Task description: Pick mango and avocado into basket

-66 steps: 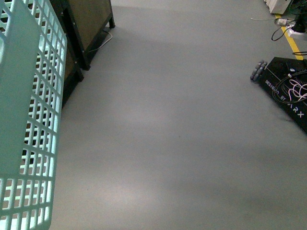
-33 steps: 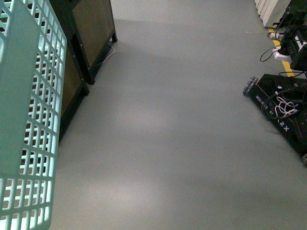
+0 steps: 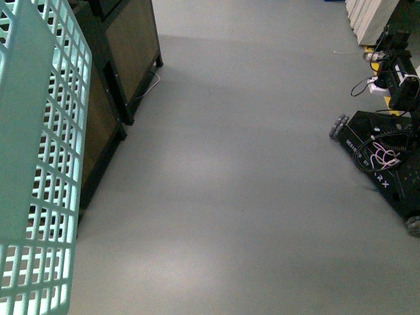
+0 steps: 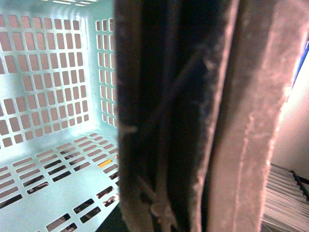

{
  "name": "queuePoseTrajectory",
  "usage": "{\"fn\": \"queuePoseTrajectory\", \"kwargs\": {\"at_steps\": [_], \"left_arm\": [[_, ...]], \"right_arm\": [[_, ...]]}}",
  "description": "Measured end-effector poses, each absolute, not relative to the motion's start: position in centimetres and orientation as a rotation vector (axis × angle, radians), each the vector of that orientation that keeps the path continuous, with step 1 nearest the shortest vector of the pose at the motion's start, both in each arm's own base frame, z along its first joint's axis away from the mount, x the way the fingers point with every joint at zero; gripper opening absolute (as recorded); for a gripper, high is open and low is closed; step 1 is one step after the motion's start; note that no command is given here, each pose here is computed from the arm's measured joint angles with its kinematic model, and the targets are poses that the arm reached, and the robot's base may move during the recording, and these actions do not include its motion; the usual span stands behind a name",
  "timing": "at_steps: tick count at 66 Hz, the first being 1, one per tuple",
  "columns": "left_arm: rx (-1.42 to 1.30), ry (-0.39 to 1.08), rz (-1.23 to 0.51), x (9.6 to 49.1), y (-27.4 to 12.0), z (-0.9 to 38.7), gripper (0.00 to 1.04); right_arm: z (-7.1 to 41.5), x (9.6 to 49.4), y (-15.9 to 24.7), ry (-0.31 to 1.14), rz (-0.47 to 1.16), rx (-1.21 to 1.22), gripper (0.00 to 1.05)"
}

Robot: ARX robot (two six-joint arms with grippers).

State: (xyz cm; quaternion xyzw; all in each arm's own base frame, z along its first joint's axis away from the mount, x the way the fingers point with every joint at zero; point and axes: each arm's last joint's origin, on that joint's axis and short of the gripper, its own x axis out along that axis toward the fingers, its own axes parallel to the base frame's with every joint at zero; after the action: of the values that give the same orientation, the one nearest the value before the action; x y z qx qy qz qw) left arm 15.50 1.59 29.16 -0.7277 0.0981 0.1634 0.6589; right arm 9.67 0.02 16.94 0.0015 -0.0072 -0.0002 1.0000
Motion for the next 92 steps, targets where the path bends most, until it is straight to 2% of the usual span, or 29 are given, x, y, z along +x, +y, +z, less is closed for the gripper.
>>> {"fn": "queuePoseTrajectory", "kwargs": {"at_steps": [92], "left_arm": [[-1.646, 0.223, 0.37, 15.51, 1.57, 29.15, 0.15]], "right_arm": [[16.94, 9.67, 0.03, -0.015, 0.002, 0.003, 0.96]]}}
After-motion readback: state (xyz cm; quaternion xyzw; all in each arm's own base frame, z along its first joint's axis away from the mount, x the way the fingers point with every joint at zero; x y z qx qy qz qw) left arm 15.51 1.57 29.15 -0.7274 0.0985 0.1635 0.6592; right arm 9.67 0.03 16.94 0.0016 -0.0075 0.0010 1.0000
